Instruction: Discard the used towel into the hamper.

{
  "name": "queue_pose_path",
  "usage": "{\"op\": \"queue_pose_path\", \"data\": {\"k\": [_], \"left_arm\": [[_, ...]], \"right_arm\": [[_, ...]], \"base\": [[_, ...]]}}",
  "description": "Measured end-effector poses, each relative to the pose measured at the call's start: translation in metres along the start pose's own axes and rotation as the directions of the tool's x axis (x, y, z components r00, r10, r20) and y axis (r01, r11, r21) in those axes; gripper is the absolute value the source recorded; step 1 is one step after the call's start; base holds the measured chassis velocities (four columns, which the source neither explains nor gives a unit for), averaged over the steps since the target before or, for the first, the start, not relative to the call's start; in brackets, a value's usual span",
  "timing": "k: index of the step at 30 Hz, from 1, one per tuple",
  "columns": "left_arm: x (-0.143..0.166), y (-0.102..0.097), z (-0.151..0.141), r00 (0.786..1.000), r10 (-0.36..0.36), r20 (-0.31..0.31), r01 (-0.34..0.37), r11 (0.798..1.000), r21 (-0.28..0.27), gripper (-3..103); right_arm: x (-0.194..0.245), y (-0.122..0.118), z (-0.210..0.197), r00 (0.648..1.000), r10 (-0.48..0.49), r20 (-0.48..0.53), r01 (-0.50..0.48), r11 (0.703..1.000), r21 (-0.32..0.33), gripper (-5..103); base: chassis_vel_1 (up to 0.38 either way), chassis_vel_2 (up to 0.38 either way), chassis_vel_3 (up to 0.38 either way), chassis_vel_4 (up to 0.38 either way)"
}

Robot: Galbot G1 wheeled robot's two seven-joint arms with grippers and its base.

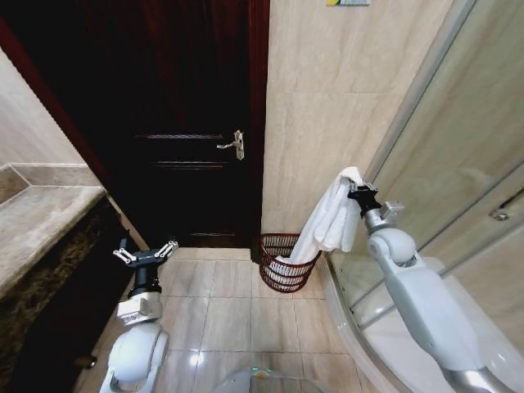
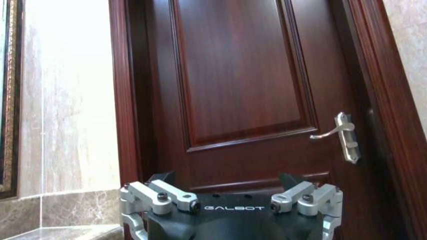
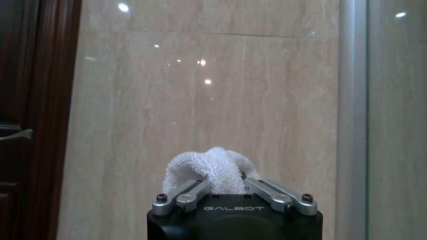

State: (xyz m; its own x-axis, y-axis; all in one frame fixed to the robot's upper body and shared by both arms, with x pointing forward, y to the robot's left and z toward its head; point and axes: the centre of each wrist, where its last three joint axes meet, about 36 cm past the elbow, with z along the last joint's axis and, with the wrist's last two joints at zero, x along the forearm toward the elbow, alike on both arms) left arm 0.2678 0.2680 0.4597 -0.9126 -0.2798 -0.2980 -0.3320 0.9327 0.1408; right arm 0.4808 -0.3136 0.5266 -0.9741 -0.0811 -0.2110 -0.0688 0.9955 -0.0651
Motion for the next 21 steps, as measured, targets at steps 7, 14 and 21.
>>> {"op": "queue_pose_path", "data": {"k": [7,14,21], "left_arm": [[0.001,0.0,-0.002,1.0,0.0,0.001,0.0,1.0,0.001,100],[0.003,-0.005,-0.002,1.0,0.003,0.0,-0.003,1.0,0.006,100],[0.006,-0.009,0.0,1.0,0.007,-0.003,-0.007,1.0,0.011,100]], "right_arm": [[0.021,0.001,0.0,1.0,0.011,0.0,-0.011,1.0,0.0,4],[0.036,0.0,-0.001,1.0,0.014,0.0,-0.014,1.0,-0.004,4],[0.045,0.005,-0.004,1.0,0.002,0.006,-0.002,1.0,-0.007,4]], "base": [[-0.053,0.054,0.052,-0.052],[-0.054,0.039,0.047,-0.048],[-0.063,0.057,0.057,-0.064]]}}
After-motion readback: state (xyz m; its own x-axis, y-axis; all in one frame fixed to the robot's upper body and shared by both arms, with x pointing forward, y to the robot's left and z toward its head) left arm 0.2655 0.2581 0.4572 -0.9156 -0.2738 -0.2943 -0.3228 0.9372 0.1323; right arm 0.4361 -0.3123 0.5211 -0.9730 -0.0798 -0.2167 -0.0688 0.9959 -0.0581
